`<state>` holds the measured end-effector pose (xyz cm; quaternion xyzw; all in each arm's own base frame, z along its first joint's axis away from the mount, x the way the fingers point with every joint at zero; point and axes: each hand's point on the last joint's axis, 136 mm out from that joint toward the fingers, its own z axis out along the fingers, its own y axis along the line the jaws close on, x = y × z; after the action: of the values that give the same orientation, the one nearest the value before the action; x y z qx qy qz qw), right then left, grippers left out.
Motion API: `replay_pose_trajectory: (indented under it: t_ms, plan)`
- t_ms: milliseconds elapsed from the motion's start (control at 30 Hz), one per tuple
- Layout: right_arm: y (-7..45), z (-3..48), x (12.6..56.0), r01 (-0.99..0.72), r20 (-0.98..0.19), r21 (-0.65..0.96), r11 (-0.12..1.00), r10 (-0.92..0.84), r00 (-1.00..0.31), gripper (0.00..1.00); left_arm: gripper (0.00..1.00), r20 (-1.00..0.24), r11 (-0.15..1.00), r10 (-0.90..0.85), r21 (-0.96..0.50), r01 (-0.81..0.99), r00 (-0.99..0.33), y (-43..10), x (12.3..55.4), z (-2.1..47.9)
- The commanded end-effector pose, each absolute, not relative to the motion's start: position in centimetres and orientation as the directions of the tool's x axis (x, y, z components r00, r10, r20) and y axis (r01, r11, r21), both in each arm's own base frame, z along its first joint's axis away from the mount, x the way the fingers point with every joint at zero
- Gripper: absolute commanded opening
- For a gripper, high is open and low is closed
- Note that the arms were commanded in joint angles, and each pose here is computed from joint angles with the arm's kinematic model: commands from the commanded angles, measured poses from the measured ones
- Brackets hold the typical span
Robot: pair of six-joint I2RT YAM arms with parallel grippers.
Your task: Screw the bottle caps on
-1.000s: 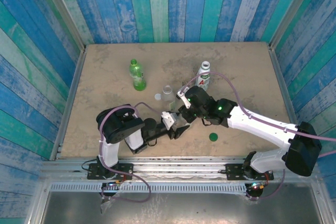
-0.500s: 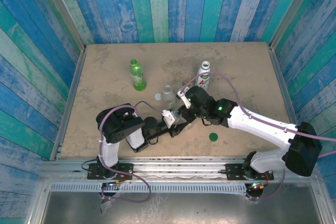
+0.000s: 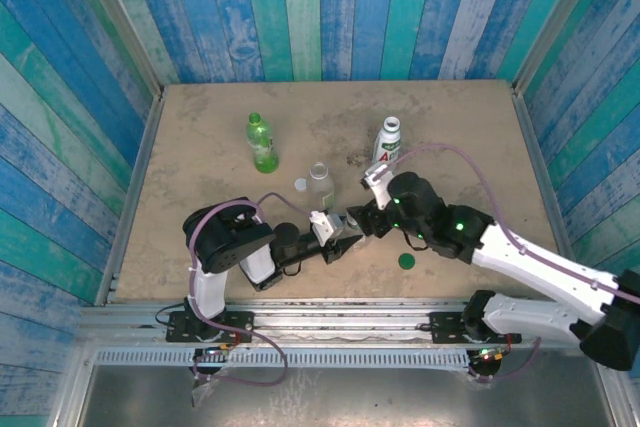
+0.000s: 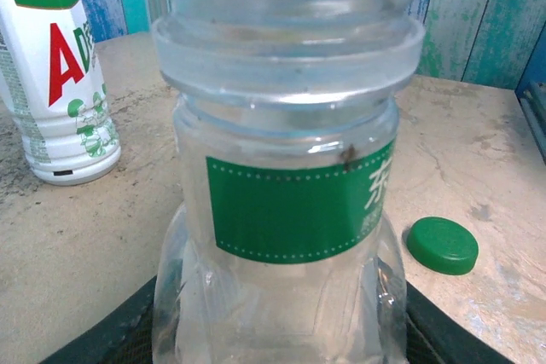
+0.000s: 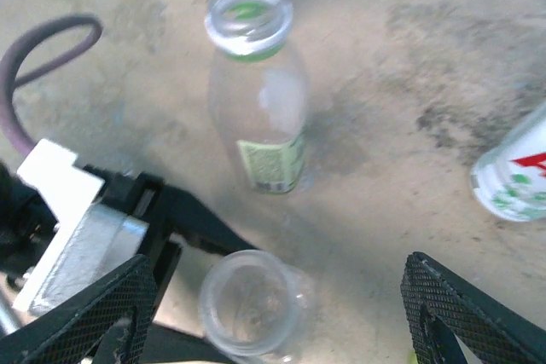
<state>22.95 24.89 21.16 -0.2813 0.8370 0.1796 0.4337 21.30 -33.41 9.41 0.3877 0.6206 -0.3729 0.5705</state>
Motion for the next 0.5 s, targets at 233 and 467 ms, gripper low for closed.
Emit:
replay_pose_trajectory:
  t_ms: [233, 467]
  plan:
    - [12.3, 16.1, 27.2, -0.094, -0.805, 0.098, 0.991, 0.024, -0.593, 0.79, 0.53, -0.999, 0.367, -0.031, 0.014, 0.93, 0.027, -33.7, 20.3, 12.4]
    - [7.8, 9.7, 28.3, 0.052, -0.692, 0.034, 0.998, 0.061, -0.719, 0.79, 0.54, -0.999, 0.361, -0.025, 0.015, 0.933, 0.025, -33.8, 20.2, 12.3]
